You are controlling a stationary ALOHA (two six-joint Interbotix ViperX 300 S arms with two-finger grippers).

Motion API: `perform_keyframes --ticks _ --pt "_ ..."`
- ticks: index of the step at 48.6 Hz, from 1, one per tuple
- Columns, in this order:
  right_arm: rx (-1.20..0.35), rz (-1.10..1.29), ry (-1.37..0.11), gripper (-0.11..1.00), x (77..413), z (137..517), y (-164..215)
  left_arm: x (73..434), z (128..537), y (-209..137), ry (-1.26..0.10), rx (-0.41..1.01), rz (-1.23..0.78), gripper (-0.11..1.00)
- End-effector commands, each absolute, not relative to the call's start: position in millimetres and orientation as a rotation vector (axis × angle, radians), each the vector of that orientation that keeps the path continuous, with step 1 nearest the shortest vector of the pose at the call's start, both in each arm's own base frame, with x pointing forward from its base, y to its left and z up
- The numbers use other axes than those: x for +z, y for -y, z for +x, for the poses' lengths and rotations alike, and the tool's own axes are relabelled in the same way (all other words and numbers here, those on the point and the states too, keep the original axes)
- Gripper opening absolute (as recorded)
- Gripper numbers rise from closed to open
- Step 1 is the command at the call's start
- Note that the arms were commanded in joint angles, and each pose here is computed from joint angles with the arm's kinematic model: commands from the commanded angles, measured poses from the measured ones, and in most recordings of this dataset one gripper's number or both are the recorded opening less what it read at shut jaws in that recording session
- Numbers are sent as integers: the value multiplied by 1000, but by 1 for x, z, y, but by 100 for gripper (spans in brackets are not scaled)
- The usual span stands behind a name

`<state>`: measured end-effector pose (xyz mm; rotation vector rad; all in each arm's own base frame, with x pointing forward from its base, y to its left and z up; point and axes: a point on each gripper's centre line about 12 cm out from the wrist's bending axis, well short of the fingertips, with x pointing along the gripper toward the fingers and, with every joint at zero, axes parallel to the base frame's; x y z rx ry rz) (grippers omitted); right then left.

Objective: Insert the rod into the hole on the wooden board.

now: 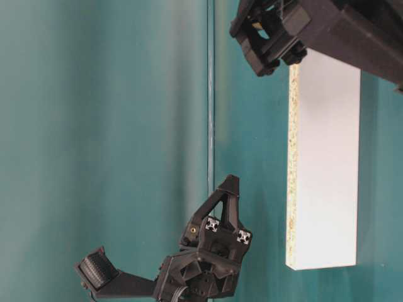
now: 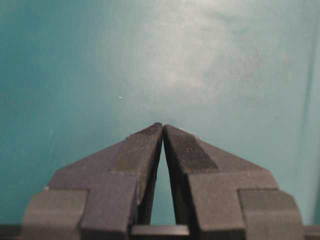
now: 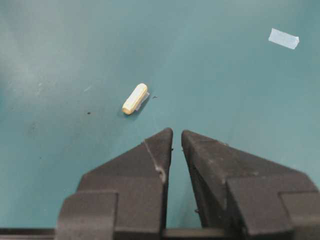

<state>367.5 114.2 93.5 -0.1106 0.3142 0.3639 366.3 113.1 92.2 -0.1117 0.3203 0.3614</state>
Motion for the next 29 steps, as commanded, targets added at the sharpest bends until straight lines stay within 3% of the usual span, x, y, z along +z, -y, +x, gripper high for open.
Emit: perform_keyframes --ticks 1,3,6,10,22,25,29 --pt "363 -89 -256 24 113 375 -117 109 376 -112 -313 332 -115 24" --pt "361 -91 -268 22 116 376 -117 109 376 -112 -345 331 -120 22" --pt "356 -95 -302 9 119 378 -117 107 377 -110 -382 325 -125 10" --pt "348 -109 -363 0 125 381 -117 109 376 -108 -390 319 -125 9" --pt "296 -92 -563 0 157 385 -113 130 374 -102 -370 300 -104 10" --pt "269 -57 -639 0 158 385 -112 134 372 -102 -377 299 -97 19" --pt "230 -10 -730 2 158 385 -112 138 370 -101 -387 295 -91 42"
